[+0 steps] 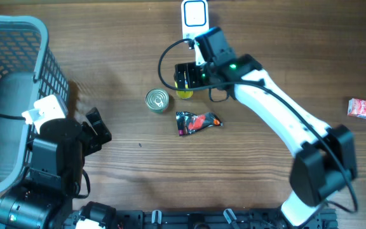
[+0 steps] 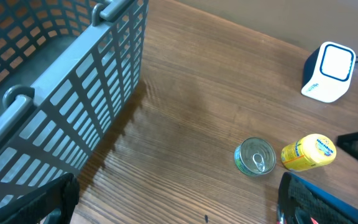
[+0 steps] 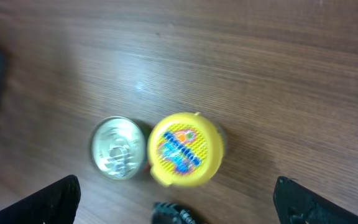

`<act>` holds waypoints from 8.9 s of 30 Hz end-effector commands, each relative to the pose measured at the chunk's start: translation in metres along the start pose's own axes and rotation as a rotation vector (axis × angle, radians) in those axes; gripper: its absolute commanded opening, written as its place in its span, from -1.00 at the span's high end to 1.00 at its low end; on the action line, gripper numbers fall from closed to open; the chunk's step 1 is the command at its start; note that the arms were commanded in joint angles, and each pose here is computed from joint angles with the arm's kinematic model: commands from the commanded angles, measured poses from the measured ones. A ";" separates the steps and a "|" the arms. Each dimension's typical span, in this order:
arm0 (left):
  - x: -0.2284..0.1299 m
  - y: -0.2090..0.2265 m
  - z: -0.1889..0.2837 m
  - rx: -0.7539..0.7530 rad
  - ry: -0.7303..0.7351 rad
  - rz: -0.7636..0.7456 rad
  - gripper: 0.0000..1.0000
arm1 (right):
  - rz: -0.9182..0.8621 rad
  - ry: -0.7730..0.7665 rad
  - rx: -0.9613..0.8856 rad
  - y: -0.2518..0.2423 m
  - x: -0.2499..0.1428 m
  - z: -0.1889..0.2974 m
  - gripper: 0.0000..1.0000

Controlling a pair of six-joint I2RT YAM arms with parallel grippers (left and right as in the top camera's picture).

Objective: Scan the item barcode
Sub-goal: 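Lower the right gripper onto the yellow Mentos bottle and grasp it, then lift the bottle and raise it toward the scanner, then hold the bottle in front of the scanner window, then carry the bottle to the right side beside the tissue pack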

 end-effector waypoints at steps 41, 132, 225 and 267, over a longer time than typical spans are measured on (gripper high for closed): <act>-0.004 0.004 0.002 0.030 0.019 -0.003 -1.00 | 0.010 0.171 -0.180 0.010 -0.017 -0.086 -0.42; -0.010 0.005 0.002 0.022 0.061 -0.018 -1.00 | 0.033 -0.266 -0.018 0.012 0.148 0.018 0.15; -0.015 0.002 0.001 -0.004 0.104 -0.024 -1.00 | -0.605 -0.103 -0.861 -0.289 0.086 0.163 0.43; -0.009 -0.005 -0.001 -0.057 0.088 -0.006 -1.00 | -0.480 0.055 -0.379 -0.184 0.002 0.146 -1.00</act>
Point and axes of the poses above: each gripper's point midway between its finger pads, its own z axis back along the fingers, its own y axis along the line the jaws close on, x = y × z, the point moved 8 cm from there along z, back along the fingers, and after that the axes turned 4 degrees about -z, right-handed, at the moved point
